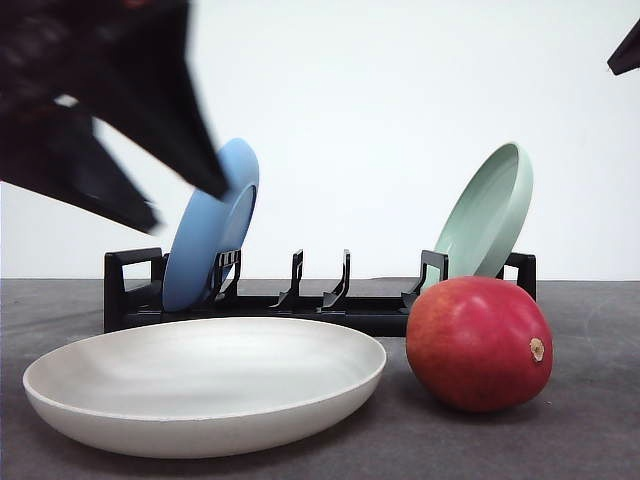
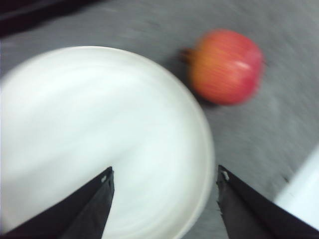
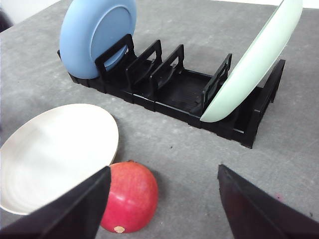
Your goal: Place pomegranate in white plate
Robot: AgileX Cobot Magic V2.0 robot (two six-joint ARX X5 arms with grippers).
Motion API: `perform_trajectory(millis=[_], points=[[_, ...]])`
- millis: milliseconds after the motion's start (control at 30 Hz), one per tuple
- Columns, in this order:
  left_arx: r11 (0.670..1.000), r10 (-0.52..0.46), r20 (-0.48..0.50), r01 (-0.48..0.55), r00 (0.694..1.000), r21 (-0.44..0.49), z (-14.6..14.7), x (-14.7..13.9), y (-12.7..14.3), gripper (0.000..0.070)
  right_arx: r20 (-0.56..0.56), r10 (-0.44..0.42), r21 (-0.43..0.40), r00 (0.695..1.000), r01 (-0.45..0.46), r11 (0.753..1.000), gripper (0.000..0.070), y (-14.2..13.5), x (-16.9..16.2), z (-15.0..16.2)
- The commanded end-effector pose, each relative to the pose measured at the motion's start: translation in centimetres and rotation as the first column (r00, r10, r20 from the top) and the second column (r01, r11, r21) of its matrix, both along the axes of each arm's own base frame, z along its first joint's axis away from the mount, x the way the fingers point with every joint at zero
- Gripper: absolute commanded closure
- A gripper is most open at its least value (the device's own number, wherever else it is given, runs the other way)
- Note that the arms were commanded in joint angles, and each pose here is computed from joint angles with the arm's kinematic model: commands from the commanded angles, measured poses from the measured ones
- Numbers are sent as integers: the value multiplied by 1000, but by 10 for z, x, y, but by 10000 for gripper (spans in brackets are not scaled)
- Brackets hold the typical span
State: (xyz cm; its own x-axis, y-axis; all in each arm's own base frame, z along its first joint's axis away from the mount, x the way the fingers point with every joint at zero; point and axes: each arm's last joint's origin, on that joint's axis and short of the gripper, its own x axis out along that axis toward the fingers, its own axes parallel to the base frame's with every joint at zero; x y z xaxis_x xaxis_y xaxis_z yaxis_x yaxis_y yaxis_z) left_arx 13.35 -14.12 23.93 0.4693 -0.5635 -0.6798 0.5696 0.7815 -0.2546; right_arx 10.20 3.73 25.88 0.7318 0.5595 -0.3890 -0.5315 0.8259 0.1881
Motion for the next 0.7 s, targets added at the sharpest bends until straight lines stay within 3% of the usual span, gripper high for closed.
perform_trajectory(millis=[0,167,400,500,667], points=[[999,45,18,-45,999,-6,7,4,10,307,1,-3,24,1000,3,1000,271,1,0,5],[985,170,95,-171,981,-4,20,8,47,309,-58,-3,95,998,8,995,271,1,-1,4],[956,294,167,-293,941,-30,31,8,75,310,-212,33,215,977,14,976,271,6,1,3],[950,311,170,-311,935,-32,31,8,78,310,-272,55,195,961,-1,981,272,13,6,4],[952,305,177,-306,936,-24,31,8,79,310,-360,32,84,932,-2,996,271,33,21,4]])
